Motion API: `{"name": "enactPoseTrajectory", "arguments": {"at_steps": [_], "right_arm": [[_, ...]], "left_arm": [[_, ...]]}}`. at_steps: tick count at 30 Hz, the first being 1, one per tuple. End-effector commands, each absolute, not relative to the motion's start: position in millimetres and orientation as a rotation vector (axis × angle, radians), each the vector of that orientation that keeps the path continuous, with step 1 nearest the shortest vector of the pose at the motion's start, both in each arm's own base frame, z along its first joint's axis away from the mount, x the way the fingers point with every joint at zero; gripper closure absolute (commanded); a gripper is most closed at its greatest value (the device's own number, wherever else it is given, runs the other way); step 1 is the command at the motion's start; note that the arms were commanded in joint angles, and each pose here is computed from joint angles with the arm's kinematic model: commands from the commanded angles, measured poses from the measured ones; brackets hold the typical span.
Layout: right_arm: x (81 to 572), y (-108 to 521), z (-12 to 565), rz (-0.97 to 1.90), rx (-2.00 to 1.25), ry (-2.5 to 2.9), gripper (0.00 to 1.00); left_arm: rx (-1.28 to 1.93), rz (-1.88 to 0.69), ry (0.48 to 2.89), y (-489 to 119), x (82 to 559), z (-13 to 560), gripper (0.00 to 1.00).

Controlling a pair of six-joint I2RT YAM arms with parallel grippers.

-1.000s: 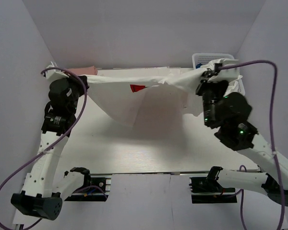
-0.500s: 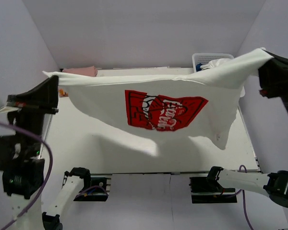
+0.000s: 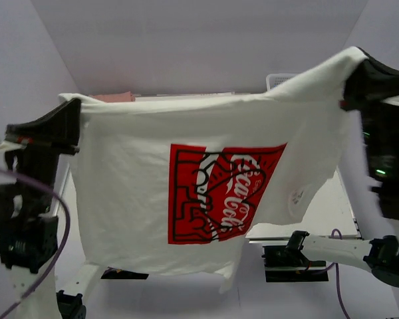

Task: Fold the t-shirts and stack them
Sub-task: Flatten out the tshirt

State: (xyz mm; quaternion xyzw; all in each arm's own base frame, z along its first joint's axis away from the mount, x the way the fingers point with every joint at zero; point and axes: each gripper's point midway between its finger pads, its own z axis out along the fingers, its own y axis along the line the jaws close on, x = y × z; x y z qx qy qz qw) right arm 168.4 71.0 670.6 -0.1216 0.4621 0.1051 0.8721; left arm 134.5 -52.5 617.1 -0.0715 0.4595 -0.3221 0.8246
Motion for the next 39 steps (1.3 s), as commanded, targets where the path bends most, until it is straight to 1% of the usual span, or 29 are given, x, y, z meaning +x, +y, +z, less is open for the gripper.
{"name": "enactPoseTrajectory", "arguments": {"at_steps": [1, 3, 4, 6, 8, 9, 11, 13, 14, 15, 16, 17, 18, 19, 20, 21, 22, 23, 24, 26, 27, 28, 30, 31, 32, 33, 37, 38, 39], "right_arm": [[217, 42, 654, -0.146, 0.172, 1.023, 1.00], [241, 67, 631, -0.355, 0.092, 1.066, 1.00], [246, 72, 625, -0.356, 0.112, 1.058, 1.00], [273, 95, 603, -0.393, 0.079, 1.077, 1.00], [304, 110, 567, -0.427, 0.040, 1.126, 1.00], [331, 111, 547, -0.448, 0.036, 1.160, 1.00], [369, 132, 495, -0.442, -0.019, 1.251, 1.00], [425, 144, 429, -0.429, -0.064, 1.362, 1.00], [441, 151, 414, -0.422, -0.112, 1.400, 1.00], [481, 150, 357, -0.460, -0.136, 1.503, 1.00], [499, 162, 353, -0.381, -0.136, 1.510, 1.00], [516, 156, 341, -0.396, -0.166, 1.571, 1.00], [554, 165, 293, -0.386, -0.190, 1.645, 1.00], [571, 176, 281, -0.337, -0.235, 1.663, 1.00], [589, 167, 326, -0.330, -0.211, 1.640, 1.00], [612, 177, 278, -0.336, -0.257, 1.723, 0.68], [620, 188, 219, -0.345, -0.376, 1.858, 0.24], [626, 190, 185, -0.365, -0.432, 1.929, 0.10], [636, 192, 226, -0.353, -0.381, 1.853, 0.10], [631, 193, 234, -0.339, -0.377, 1.834, 0.10], [625, 195, 217, -0.306, -0.372, 1.854, 0.10], [606, 188, 236, -0.284, -0.360, 1.840, 0.10], [590, 191, 224, -0.201, -0.321, 1.859, 0.10], [572, 184, 240, -0.176, -0.299, 1.854, 0.10], [564, 190, 236, -0.105, -0.268, 1.876, 0.10], [553, 190, 226, -0.087, -0.279, 1.921, 0.10], [503, 186, 175, 0.011, -0.248, 2.086, 0.10], [496, 184, 179, 0.044, -0.194, 2.093, 0.10], [481, 180, 150, 0.041, -0.198, 2.160, 0.10]], "left_arm": [[-0.264, -0.637, 1.189, -57, 229, 562, 1.00], [-0.317, -0.608, 1.270, -57, 262, 528, 1.00], [-0.337, -0.605, 1.288, -57, 273, 518, 1.00], [-0.431, -0.533, 1.388, -49, 308, 471, 1.00], [-0.514, -0.466, 1.455, -42, 331, 429, 1.00], [-0.539, -0.430, 1.508, -41, 347, 405, 1.00], [-0.589, -0.398, 1.579, -39, 370, 361, 1.00], [-0.617, -0.340, 1.692, -41, 404, 304, 1.00], [-0.636, -0.331, 1.704, -42, 419, 290, 1.00], [-0.642, -0.313, 1.746, -44, 433, 270, 1.00], [-0.649, -0.295, 1.787, -47, 447, 251, 0.97], [-0.675, -0.233, 1.861, -46, 475, 214, 0.82], [-0.681, -0.211, 1.909, -48, 487, 196, 0.66], [-0.694, -0.192, 1.874, -46, 511, 214, 0.55], [-0.721, -0.095, 2.001, -43, 521, 163, 0.47], [-0.729, -0.073, 2.007, -42, 532, 162, 0.15], [-0.704, -0.076, 1.960, -43, 552, 187, 0.00], [-0.690, -0.064, 1.970, -44, 560, 185, 0.00], [-0.650, -0.054, 2.002, -47, 566, 175, 0.00], [-0.586, -0.103, 1.968, -54, 577, 195, 0.00], [-0.559, -0.117, 1.945, -62, 578, 204, 0.00], [-0.509, -0.136, 1.967, -67, 573, 205, 0.00], [-0.450, -0.206, 2.002, -84, 564, 197, 0.00], [-0.433, -0.237, 2.008, -88, 560, 196, 0.00], [-0.421, -0.260, 1.995, -90, 555, 202, 0.00], [-0.409, -0.276, 2.026, -93, 546, 186, 0.00], [-0.365, -0.350, 2.067, -106, 536, 172, 0.00], [-0.362, -0.355, 2.083, -107, 534, 169, 0.00], [-0.367, -0.344, 2.120, -106, 530, 158, 0.00]]}}
